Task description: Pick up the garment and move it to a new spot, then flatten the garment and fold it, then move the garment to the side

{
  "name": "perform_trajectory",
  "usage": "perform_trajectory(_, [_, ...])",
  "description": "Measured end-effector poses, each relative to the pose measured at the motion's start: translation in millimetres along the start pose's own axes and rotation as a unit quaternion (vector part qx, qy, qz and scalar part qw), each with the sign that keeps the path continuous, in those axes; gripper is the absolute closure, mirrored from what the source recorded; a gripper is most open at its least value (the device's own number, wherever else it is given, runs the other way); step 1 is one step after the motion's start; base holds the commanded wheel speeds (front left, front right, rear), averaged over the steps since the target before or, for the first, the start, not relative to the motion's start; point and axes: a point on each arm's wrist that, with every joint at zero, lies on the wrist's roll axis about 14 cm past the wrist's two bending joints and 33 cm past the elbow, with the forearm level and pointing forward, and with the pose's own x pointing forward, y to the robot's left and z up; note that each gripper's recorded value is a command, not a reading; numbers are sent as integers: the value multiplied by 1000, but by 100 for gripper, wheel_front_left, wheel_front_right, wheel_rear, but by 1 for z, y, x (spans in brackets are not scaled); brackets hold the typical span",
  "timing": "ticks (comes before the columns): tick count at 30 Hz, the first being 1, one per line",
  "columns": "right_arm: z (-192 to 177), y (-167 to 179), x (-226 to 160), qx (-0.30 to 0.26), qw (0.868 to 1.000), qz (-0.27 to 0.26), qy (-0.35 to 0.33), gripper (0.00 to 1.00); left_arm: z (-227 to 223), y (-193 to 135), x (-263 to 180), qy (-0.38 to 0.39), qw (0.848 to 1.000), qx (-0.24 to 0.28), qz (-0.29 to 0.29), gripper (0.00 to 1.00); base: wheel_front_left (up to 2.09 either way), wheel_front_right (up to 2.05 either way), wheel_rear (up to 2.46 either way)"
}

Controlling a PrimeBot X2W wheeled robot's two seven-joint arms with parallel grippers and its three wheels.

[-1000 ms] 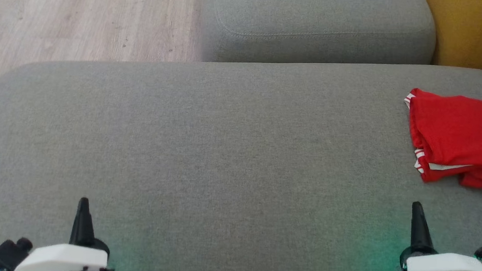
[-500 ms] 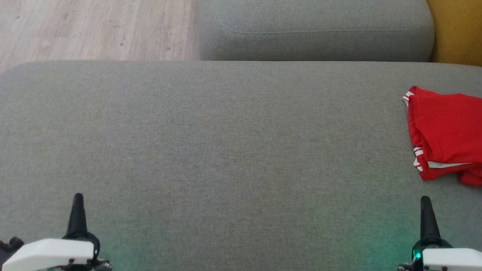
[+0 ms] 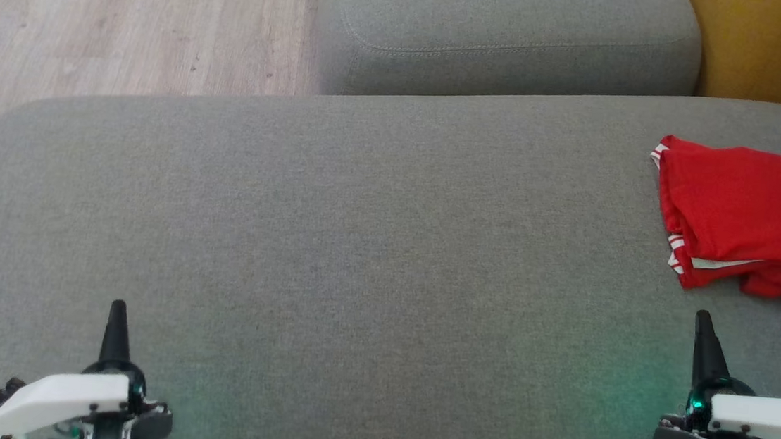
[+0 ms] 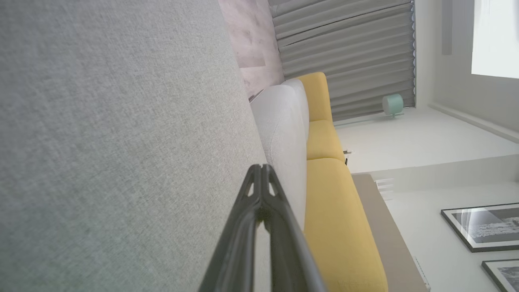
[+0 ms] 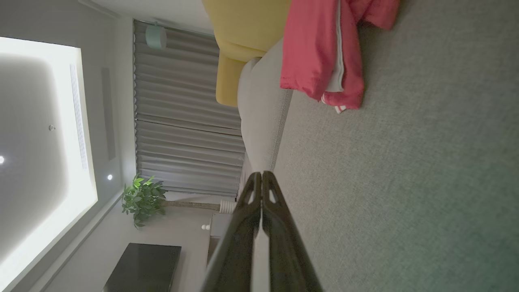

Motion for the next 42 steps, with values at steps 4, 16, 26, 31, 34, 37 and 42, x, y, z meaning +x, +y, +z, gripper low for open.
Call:
perform_trajectory(4, [5, 5, 3, 24, 1000, 7, -5, 100, 1, -1, 1, 0, 1000, -23, -4, 100, 0, 0, 0])
perform_trajectory(16, [15, 12, 6, 98, 995, 21, -13, 100, 7, -9, 7, -2, 995, -95, -23, 100, 0, 0, 0])
perform_trajectory(26, [18, 16, 8, 109, 993, 28, -18, 100, 9, -14, 10, -2, 994, -107, -32, 100, 0, 0, 0])
perform_trajectory(31, [19, 16, 7, 109, 993, 28, -18, 100, 9, -14, 10, -3, 994, -108, -32, 100, 0, 0, 0])
perform_trajectory(34, [19, 16, 7, 109, 993, 28, -18, 100, 9, -14, 10, -2, 994, -108, -32, 100, 0, 0, 0])
perform_trajectory(37, [18, 16, 7, 109, 993, 29, -16, 100, 9, -14, 10, -1, 994, -109, -33, 100, 0, 0, 0])
perform_trajectory(42, [18, 16, 7, 110, 993, 29, -15, 100, 10, -14, 10, -2, 993, -109, -33, 100, 0, 0, 0])
